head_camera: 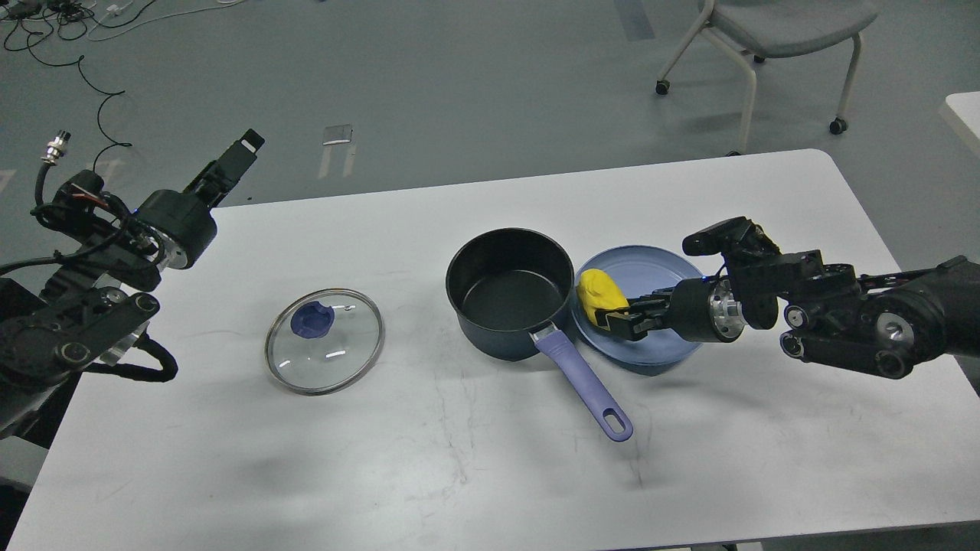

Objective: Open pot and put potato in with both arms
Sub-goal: 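Reach the right gripper to the yellow potato on the plate and grasp it, then lift the yellow potato off the plate with the right gripper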

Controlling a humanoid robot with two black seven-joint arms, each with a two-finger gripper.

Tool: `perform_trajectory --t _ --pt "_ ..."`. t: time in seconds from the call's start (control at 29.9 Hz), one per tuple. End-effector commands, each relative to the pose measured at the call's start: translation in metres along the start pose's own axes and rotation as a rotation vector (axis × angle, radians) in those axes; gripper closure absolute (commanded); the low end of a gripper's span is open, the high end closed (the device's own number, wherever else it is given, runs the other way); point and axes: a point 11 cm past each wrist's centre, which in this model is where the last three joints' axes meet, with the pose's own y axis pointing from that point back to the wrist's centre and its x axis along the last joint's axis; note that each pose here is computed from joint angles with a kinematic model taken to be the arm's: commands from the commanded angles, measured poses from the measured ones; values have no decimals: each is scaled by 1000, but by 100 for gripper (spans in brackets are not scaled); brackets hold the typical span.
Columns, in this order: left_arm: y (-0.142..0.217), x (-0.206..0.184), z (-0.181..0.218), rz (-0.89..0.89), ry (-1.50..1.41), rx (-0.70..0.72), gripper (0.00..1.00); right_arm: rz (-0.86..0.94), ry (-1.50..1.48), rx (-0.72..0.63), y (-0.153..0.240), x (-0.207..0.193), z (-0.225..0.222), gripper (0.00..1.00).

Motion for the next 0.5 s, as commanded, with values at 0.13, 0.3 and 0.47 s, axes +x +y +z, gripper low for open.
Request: perform_trajectory --t 0.13,0.3,0.47 --pt "-1 -3 1 -6 2 -4 2 39 -8 -44 21 12 20 66" --pt "-2 -4 2 -7 3 -5 2 80 7 -46 43 32 25 66" --pt "-2 -3 2 -6 2 -6 2 162 74 -18 52 75 9 66"
